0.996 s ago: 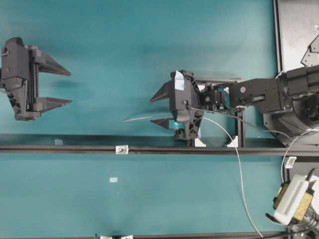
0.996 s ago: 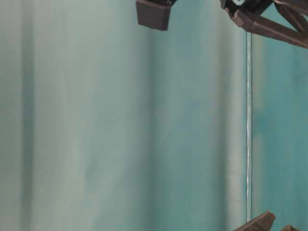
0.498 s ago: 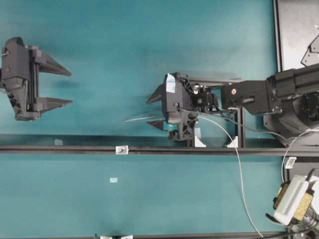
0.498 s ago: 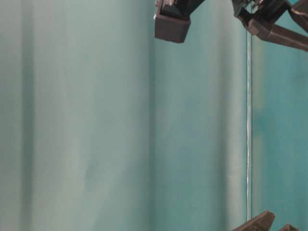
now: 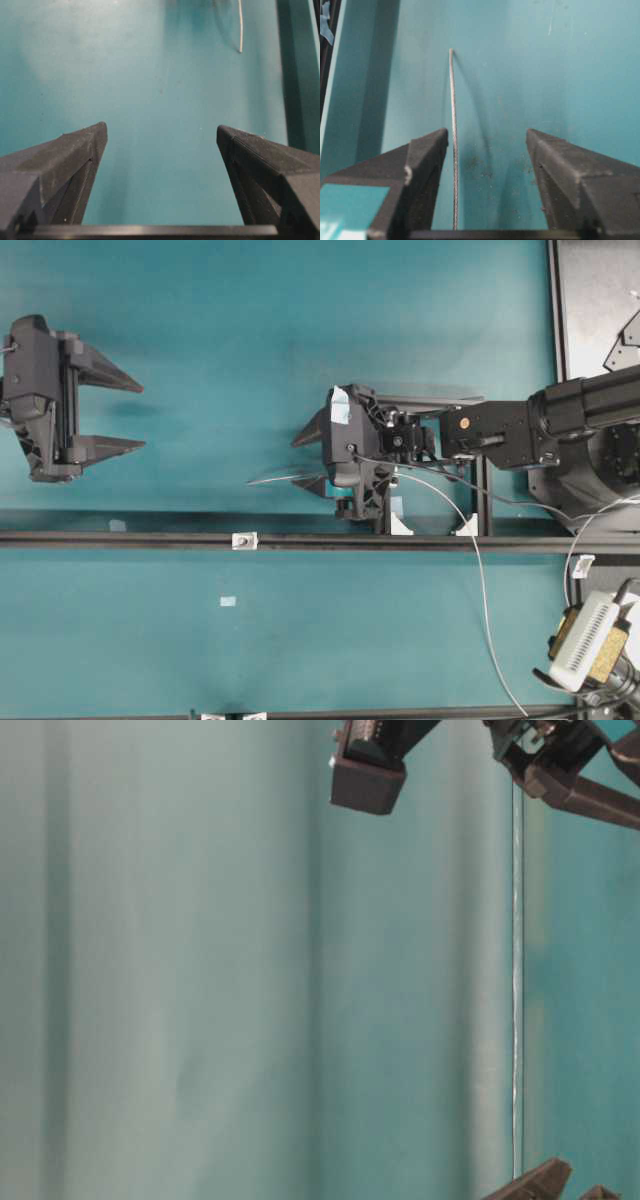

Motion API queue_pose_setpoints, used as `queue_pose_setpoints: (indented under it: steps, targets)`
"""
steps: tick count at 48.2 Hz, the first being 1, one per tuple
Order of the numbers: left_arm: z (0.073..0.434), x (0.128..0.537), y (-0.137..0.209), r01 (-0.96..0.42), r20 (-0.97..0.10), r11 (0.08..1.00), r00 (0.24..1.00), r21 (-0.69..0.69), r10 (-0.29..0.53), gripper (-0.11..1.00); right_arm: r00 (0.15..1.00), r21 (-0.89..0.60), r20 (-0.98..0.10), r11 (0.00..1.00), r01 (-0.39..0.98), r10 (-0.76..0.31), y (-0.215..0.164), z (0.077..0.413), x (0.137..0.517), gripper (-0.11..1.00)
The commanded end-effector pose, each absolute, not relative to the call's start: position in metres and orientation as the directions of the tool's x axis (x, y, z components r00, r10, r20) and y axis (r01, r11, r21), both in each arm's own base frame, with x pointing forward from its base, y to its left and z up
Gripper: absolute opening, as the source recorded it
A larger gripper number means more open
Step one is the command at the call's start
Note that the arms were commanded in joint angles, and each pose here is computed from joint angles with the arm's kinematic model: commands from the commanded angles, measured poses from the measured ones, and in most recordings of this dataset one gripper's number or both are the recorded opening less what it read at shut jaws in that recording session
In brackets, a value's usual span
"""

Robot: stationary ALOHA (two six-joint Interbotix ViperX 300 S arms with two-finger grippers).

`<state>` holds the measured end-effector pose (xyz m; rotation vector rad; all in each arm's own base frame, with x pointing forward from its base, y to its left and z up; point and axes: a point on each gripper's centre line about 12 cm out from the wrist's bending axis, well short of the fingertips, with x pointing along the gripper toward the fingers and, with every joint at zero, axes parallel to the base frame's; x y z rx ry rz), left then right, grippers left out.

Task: Insert the wire into the hole on the right side and pull it with the left arm.
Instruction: 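Lower the right gripper over the wire and close on it, then lift the grasped wire and pull it free of the fixture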

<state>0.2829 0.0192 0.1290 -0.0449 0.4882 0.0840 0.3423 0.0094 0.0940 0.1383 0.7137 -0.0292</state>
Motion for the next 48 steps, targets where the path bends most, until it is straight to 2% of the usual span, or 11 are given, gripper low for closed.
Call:
queue_pose_setpoints:
  steps: [1, 35, 38, 45, 48]
  targets:
    - [0.1364, 0.2879, 0.021, -0.097, -0.442, 0.995, 0.894, -0.025, 0.076, 0.78, 0.782, 0.119, -0.622, 0.99, 0.071, 0.019, 0.0085, 0.1037, 0.3495, 0.66]
    - [0.1359, 0.2874, 0.021, -0.097, -0.443, 0.995, 0.893, -0.025, 0.076, 0.78, 0.794, 0.12, -0.608, 0.99, 0.068, 0.019, 0.0085, 0.1051, 0.3505, 0.61]
    - [0.1357, 0.2871, 0.0209, -0.097, -0.443, 0.995, 0.893, -0.025, 0.076, 0.78, 0.793, 0.118, -0.609, 0.991, 0.067, 0.019, 0.0085, 0.1047, 0.35, 0.51]
    - [0.1364, 0.2874, 0.021, -0.097, -0.442, 0.995, 0.894, -0.025, 0.076, 0.78, 0.789, 0.118, -0.614, 0.991, 0.069, 0.018, 0.008, 0.1039, 0.3492, 0.13]
    - [0.1364, 0.2879, 0.021, -0.097, -0.442, 0.995, 0.894, -0.025, 0.076, 0.78, 0.788, 0.118, -0.615, 0.991, 0.07, 0.018, 0.008, 0.1035, 0.3487, 0.04]
